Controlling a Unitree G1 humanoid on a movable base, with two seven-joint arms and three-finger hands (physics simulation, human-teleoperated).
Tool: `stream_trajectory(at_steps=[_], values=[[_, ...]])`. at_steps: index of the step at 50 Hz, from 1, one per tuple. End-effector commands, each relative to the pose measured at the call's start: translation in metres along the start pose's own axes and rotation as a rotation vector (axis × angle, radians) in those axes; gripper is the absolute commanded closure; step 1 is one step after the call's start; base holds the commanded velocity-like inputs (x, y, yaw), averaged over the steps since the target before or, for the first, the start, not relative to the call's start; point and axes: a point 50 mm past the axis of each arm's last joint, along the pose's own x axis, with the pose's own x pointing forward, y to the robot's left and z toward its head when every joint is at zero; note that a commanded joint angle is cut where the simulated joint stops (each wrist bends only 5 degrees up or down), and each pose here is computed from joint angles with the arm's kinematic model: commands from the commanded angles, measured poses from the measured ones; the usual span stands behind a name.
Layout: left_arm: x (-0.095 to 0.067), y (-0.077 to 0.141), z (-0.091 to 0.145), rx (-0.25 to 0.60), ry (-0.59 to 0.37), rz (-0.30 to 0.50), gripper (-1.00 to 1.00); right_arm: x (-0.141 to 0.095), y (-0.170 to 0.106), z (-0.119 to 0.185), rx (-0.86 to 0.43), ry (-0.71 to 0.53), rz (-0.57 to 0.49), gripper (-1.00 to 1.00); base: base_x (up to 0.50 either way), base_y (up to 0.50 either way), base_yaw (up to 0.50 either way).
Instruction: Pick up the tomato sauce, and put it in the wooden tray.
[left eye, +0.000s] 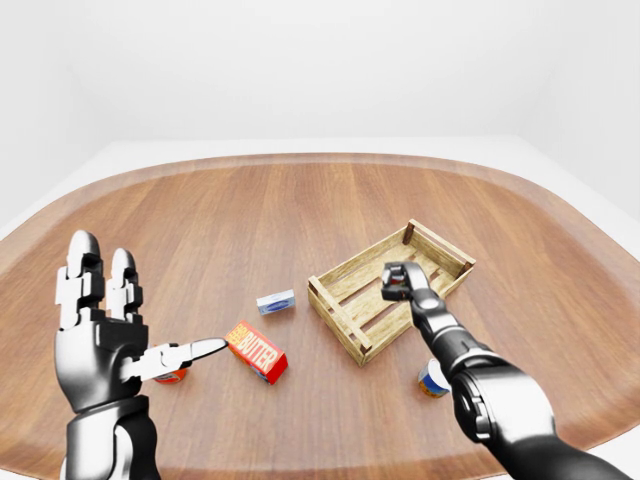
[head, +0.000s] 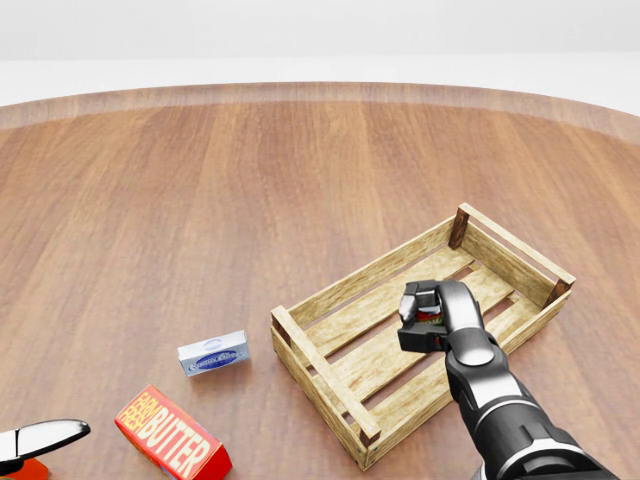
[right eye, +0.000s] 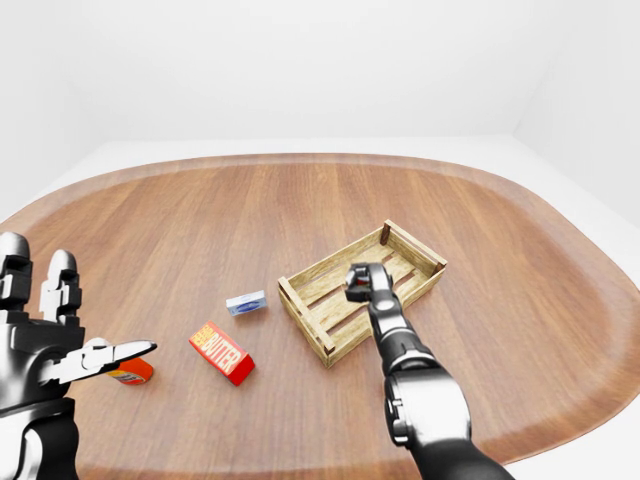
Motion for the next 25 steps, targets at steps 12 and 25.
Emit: stream_trajectory(at_steps=[12, 25], values=[[-0.0003, -0.0006, -0.001, 0.001, 0.005, -0.003, -1.0, -0.0001, -0.0019, -0.0004, -0.009, -0.003, -0.012, 1.0, 0.0, 0.0, 0.0], [0.0003, -0.0002, -0.0012, 0.002, 0.005, -0.002, -1.0, -0.0001, -0.0036, -0.0011, -0.016, -0.001, -0.025, -1.0, 0.0, 0.0, 0.0]])
